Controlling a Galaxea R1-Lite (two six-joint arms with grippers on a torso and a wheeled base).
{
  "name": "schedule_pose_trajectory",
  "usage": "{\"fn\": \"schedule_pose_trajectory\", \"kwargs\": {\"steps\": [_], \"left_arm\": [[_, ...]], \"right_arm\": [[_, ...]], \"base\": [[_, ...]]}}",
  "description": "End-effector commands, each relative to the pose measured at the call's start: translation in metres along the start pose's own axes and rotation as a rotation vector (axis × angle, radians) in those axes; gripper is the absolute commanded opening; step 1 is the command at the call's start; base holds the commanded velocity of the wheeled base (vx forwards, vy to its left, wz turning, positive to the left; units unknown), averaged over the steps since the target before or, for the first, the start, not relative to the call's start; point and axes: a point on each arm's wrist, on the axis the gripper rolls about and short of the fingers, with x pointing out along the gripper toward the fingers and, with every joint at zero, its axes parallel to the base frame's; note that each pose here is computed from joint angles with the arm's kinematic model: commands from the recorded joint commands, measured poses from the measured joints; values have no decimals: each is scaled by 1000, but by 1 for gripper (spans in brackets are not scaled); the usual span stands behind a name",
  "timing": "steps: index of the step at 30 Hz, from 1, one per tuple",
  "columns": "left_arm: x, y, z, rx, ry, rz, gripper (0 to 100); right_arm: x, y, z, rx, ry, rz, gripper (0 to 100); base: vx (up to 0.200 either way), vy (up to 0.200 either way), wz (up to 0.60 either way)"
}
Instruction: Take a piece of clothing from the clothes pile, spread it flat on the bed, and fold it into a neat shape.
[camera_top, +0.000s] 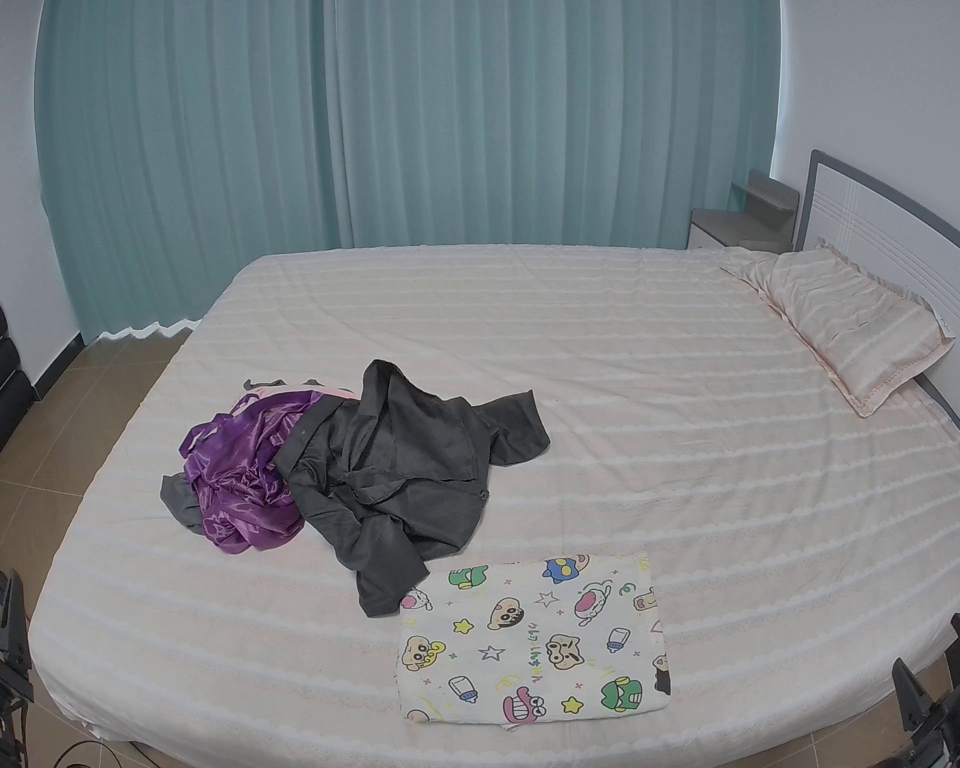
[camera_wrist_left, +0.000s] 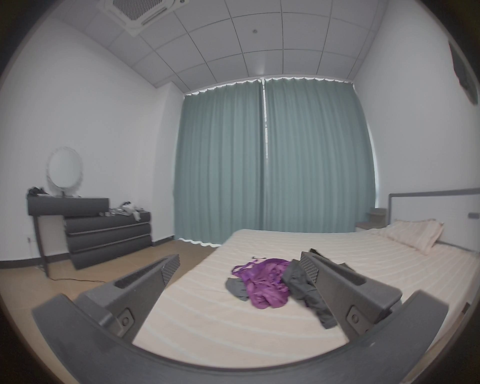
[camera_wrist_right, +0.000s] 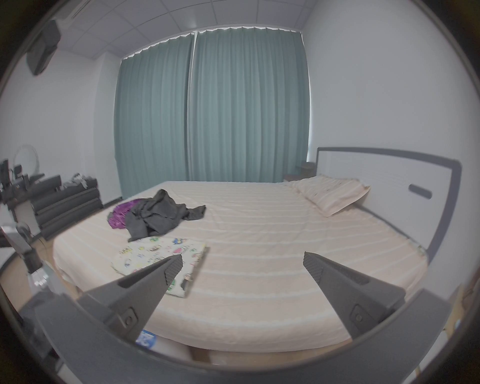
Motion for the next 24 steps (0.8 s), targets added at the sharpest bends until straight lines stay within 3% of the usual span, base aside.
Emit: {"fn": "schedule_pose_trajectory", "kwargs": {"steps": [1, 13, 18, 20, 22, 24], "left_arm": [[-21, 5, -11, 38, -60, 98, 100], [-14, 4, -53, 105, 102, 103, 100], [-14, 4, -55, 104, 116, 99, 100], [-15, 4, -56, 100, 106, 87, 100], [-17, 4, -56, 86, 77, 26, 100], [-16, 2, -58, 76, 78, -55, 100]], "right_arm": [[-13, -2, -10, -79, -109, -131, 100], [-9, -5, -18, -136, -28, -308, 100], [-9, -5, -18, -131, -24, -309, 100], [-9, -4, -19, -130, -42, -271, 100], [-6, -1, -21, -88, -67, -133, 100], [-1, 2, -23, 8, -112, -15, 100]], "base": [[0, 0, 0], [0, 0, 0], [0, 0, 0], [0, 0, 0], [0, 0, 0], [0, 0, 0]]}}
